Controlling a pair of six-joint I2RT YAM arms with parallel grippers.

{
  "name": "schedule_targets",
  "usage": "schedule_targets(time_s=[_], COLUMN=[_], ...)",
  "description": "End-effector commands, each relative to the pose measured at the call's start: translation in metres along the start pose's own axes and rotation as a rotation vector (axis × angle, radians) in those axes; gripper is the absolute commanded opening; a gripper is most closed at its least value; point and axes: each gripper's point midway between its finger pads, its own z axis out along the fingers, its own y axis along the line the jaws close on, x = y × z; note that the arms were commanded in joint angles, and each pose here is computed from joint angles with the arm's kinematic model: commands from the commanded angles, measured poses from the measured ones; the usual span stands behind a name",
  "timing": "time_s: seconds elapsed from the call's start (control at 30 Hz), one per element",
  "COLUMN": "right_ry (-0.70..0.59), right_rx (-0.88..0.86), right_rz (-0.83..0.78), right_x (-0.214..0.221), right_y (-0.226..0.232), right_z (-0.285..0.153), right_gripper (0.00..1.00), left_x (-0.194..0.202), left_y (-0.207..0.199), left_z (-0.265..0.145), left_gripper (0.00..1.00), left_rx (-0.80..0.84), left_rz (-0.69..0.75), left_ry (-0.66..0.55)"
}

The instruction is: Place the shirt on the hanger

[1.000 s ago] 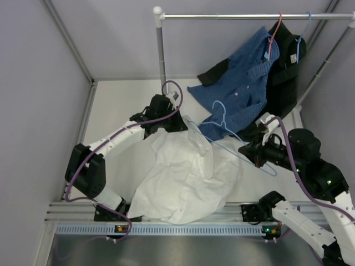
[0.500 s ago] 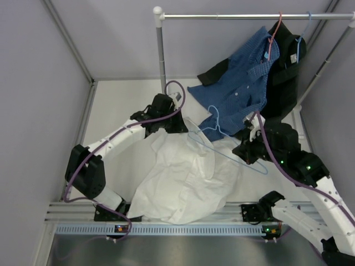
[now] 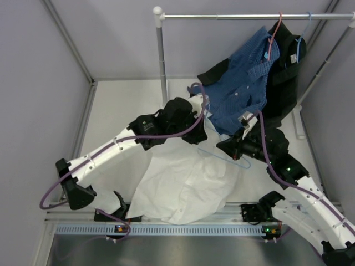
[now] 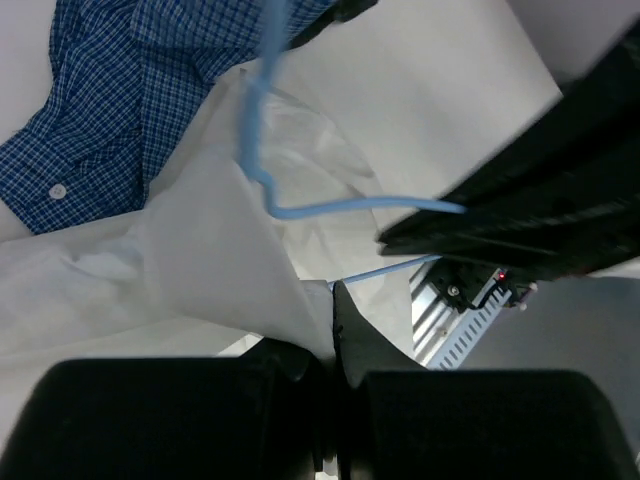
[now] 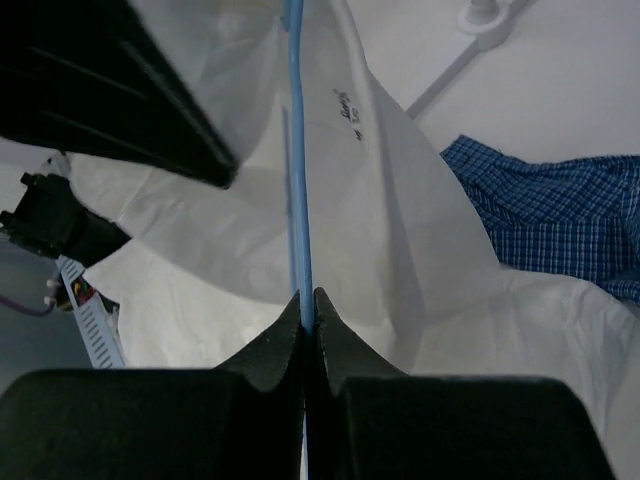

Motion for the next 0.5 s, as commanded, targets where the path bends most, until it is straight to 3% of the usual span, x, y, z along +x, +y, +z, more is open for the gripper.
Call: schedule_targets(time_s=[0.0, 0.07, 0.23, 0.47], right_ry=[-0.336, -0.374, -0.302, -0.574], right_rx=[-0.078, -0.112, -0.289, -0.095], right_rz=[-0.097, -0.130, -0.176, -0.178], right_x=[-0.080, -0.087, -0.080, -0.096], right_y=[0.021, 0.029, 0.055, 0.036], right_z=[-0.009, -0.012, -0.005, -0.047], right_gripper=[0.00, 0.00, 0.00, 0.00], left_x=[-0.027, -0.037, -0.042, -0.049], left_y=[-0.033, -0.045, -0.065, 0.015], left_z=[-0.061, -0.082, -0.103, -0.110], left_gripper=[0.00, 0.00, 0.00, 0.00], left_rx=[0.021, 0.035, 0.090, -0.346], left_rz=[0.073, 0.083, 0.155, 0.044], left_ry=[-0.117, -0.172, -0.213, -0.313])
